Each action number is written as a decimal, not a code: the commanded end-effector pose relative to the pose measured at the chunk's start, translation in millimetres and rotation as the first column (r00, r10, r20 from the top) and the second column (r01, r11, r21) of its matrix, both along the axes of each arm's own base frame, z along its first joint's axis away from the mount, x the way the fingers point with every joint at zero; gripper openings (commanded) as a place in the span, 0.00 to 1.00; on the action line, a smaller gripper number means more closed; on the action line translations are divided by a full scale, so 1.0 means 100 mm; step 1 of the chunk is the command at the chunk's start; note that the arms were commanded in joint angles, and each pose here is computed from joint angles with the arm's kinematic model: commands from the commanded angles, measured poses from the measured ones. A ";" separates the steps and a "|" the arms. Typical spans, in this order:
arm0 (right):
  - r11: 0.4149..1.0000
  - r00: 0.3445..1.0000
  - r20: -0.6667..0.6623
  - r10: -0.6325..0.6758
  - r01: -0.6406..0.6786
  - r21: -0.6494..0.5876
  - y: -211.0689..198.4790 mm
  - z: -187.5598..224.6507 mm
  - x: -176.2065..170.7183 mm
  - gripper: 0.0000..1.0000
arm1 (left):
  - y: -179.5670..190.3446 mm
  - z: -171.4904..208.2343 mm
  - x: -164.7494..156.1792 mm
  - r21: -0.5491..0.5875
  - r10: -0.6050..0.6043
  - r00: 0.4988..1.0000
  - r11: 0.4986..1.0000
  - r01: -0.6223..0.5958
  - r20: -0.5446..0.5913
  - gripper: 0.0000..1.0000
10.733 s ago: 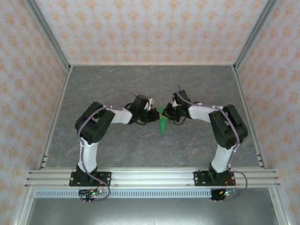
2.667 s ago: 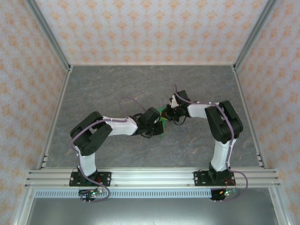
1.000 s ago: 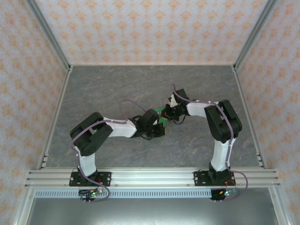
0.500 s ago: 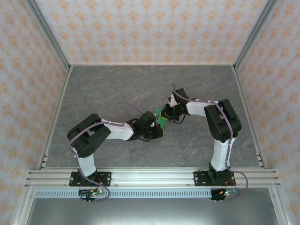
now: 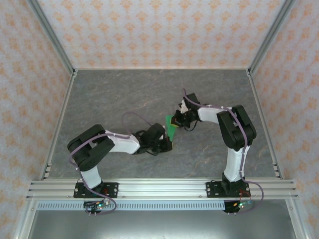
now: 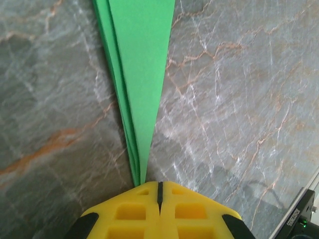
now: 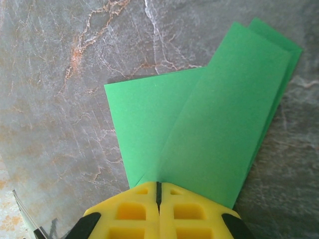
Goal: Fold a paper plane with a square sheet of paper (fold left side to right side)
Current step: Fold the wing for the fifth time at the center of the table.
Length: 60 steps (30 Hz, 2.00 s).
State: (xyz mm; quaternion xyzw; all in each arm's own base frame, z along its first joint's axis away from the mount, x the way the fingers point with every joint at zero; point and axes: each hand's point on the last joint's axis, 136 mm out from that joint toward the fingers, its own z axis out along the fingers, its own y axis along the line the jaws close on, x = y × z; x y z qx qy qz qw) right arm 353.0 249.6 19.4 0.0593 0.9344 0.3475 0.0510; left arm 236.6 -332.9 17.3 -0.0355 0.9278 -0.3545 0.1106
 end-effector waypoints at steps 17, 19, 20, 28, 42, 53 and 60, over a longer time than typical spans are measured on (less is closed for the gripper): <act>0.990 0.999 -0.038 -0.034 0.028 -0.138 -0.22 -0.36 -0.06 0.02 | -0.11 0.41 0.49 -0.029 -0.032 0.999 0.999 0.033 0.028 0.03; 0.991 0.999 -0.035 -0.031 0.026 -0.132 -0.21 -0.34 -0.05 0.02 | -0.15 0.34 0.52 -0.032 -0.036 0.999 0.999 0.037 0.020 0.03; 0.991 0.999 -0.035 -0.029 0.024 -0.131 -0.21 -0.34 -0.06 0.02 | -0.16 0.30 0.53 -0.027 -0.032 0.999 0.999 0.032 0.015 0.03; 0.996 1.000 0.011 -0.027 0.028 -0.082 -0.14 -0.11 0.00 0.02 | -0.04 -0.06 0.35 0.080 -0.038 0.999 0.996 0.040 -0.037 0.03; 0.998 0.994 0.090 -0.056 0.055 0.014 -0.20 0.40 -0.36 0.01 | 0.14 -0.25 0.17 0.148 -0.010 0.998 0.989 0.018 -0.056 0.00; 0.992 0.995 0.090 -0.030 0.019 0.124 0.08 0.37 -0.46 0.01 | 0.13 -0.23 0.19 0.147 -0.009 0.999 0.989 0.016 -0.047 0.00; 0.997 0.998 0.059 -0.032 0.027 0.075 0.08 0.12 -0.41 0.01 | 0.16 -0.24 0.18 0.160 -0.003 0.999 0.987 0.012 -0.051 0.00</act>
